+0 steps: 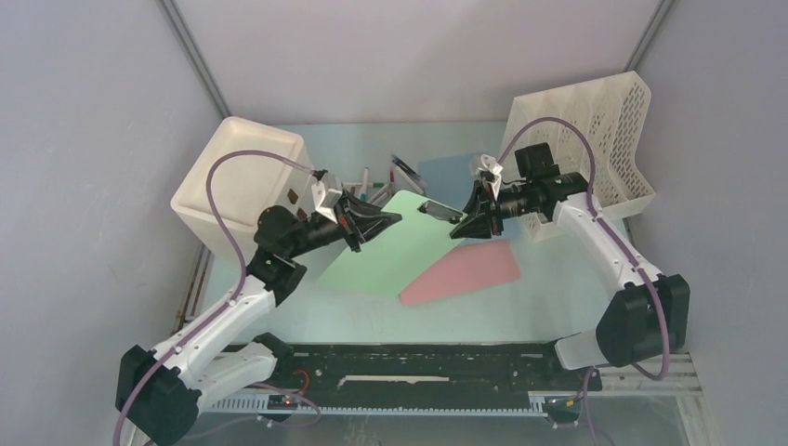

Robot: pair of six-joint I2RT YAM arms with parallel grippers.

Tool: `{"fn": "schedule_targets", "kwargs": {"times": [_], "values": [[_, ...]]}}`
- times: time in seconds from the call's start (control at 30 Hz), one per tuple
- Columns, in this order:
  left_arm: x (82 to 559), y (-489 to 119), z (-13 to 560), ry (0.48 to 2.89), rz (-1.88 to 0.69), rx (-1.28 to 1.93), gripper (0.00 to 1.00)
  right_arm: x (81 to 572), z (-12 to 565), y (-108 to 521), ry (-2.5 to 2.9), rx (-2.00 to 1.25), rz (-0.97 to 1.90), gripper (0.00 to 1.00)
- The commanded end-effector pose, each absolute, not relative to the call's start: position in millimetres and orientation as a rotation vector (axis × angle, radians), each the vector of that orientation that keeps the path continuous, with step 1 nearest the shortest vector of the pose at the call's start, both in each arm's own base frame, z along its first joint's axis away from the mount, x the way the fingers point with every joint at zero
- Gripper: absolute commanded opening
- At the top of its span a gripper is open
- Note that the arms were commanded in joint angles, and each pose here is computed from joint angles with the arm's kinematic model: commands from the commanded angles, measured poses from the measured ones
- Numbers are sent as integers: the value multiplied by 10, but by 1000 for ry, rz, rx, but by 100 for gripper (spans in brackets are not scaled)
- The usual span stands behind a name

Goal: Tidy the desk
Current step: Place the folder in the storage box.

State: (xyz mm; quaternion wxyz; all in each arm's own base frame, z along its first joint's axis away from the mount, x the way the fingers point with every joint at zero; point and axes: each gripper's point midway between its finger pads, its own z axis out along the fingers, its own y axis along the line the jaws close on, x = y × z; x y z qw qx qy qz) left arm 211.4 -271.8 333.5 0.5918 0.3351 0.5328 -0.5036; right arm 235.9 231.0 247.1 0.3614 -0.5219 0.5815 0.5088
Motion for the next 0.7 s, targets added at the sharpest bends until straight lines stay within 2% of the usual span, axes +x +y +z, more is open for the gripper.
{"fn": "schedule_targets", "kwargs": {"times": [0.0,0.03,0.07,0.17,0.2,0.23,0.3,0.4,0.43,0.53,0.67], "values": [[2060,-2653,3579,1141,-1175,753,0,2352,2497,2287,1478,-1366,1268,14],[2063,-2647,3582,1140,-1177,746,0,2342,2516,2283,1472,-1368,1262,3],[2067,-2640,3589,1140,-1178,738,0,2327,2540,2276,1466,-1371,1252,0],[2105,-2578,3621,1154,-1176,672,2,2296,2680,2230,1451,-1356,1215,0],[2148,-2529,3648,1164,-1167,616,13,2291,2740,2210,1453,-1338,1211,0],[2189,-2471,3664,1182,-1159,554,34,2283,2817,2176,1454,-1315,1211,0],[2246,-2328,3664,1235,-1113,452,66,2268,2970,2091,1444,-1284,1207,0],[2217,-2033,3723,1280,-991,343,94,2288,3216,1931,1468,-1206,1181,0],[2191,-1933,3728,1294,-953,313,99,2297,3269,1871,1484,-1178,1163,0],[2125,-1625,3735,1326,-850,203,100,2323,3384,1701,1531,-1098,1099,0],[2050,-1501,3573,1422,-732,268,100,2324,3504,1517,1590,-1004,1014,0]]}}
